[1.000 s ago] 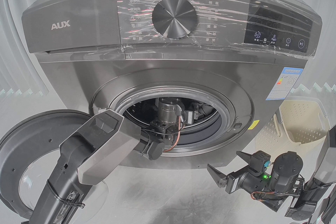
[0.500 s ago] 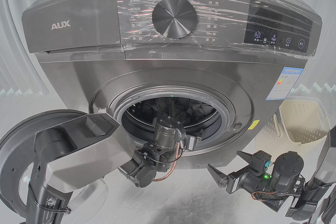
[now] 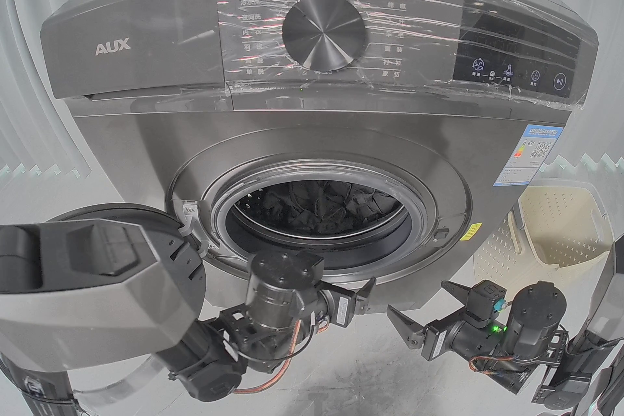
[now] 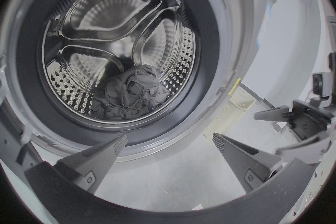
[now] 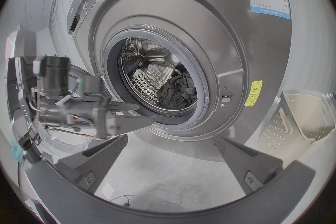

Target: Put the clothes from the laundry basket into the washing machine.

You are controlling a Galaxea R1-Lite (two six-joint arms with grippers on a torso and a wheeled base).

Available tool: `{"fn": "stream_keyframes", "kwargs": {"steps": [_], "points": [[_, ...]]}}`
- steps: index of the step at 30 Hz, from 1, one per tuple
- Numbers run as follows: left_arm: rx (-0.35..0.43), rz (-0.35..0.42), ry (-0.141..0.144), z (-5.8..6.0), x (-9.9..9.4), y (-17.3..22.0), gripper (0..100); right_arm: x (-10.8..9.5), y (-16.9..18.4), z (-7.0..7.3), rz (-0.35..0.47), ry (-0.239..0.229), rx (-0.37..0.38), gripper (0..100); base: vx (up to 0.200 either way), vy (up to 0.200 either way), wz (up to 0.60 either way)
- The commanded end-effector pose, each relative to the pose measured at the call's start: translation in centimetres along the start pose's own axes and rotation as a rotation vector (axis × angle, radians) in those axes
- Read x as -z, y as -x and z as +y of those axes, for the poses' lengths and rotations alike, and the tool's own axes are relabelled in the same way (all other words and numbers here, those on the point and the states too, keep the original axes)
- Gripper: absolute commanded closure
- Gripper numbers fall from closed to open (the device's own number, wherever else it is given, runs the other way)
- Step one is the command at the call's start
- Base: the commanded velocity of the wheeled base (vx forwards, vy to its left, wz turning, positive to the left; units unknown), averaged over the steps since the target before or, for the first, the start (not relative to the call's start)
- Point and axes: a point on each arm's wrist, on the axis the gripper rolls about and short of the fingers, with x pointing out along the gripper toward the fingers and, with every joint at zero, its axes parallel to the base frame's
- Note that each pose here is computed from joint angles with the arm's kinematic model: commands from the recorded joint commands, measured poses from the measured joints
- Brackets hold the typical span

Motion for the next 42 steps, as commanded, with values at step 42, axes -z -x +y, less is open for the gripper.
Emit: {"fn": "stream_keyframes", "kwargs": {"steps": [42], "points": [[-0.090,-0.218,0.034,7.4,-3.1,18.1,0,-3.7,7.6,-5.1,-0.083,0.016,0.169,0,-0.057,0.000,0.00]]}}
